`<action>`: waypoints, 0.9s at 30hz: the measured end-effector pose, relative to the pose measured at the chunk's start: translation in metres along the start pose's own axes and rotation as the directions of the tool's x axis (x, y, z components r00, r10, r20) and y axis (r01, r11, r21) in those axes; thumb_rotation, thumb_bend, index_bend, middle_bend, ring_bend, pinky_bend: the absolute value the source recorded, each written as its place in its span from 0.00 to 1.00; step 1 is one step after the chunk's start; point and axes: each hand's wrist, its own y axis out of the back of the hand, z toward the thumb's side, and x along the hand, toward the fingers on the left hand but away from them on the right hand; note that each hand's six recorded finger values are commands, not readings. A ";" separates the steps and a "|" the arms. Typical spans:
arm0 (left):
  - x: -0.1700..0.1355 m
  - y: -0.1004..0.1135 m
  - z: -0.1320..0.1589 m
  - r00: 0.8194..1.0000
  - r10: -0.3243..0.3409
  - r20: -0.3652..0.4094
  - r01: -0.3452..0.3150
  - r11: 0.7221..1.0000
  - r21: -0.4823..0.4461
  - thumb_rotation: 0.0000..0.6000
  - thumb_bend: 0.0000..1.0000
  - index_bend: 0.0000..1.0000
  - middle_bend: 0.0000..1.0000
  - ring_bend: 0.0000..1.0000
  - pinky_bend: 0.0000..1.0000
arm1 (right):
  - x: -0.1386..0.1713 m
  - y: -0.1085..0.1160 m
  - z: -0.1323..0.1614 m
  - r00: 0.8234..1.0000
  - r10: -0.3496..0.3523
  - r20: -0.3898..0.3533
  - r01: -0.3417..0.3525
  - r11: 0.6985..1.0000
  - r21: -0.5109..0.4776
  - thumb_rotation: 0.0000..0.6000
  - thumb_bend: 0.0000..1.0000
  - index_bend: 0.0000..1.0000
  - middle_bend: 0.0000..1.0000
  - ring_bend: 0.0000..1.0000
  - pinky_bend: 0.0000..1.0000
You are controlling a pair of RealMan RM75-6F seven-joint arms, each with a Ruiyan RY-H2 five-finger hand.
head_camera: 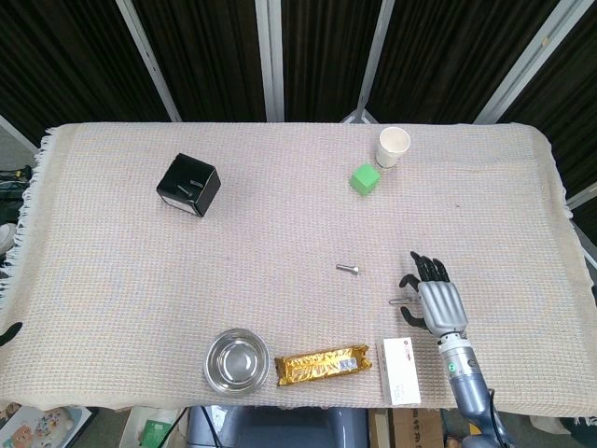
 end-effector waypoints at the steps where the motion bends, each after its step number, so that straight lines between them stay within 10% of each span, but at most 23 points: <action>1: 0.000 0.000 0.000 1.000 0.000 0.001 0.000 1.000 0.000 1.00 0.04 0.14 0.11 0.01 0.01 | 0.000 -0.002 0.000 1.000 0.004 0.002 -0.004 1.000 0.004 1.00 0.32 0.45 0.00 0.00 0.02; 27: 0.001 -0.002 0.001 1.000 -0.006 0.000 0.006 1.000 0.013 1.00 0.04 0.15 0.11 0.01 0.01 | -0.015 -0.024 0.005 0.999 0.047 0.014 -0.047 0.999 0.013 1.00 0.32 0.51 0.00 0.00 0.02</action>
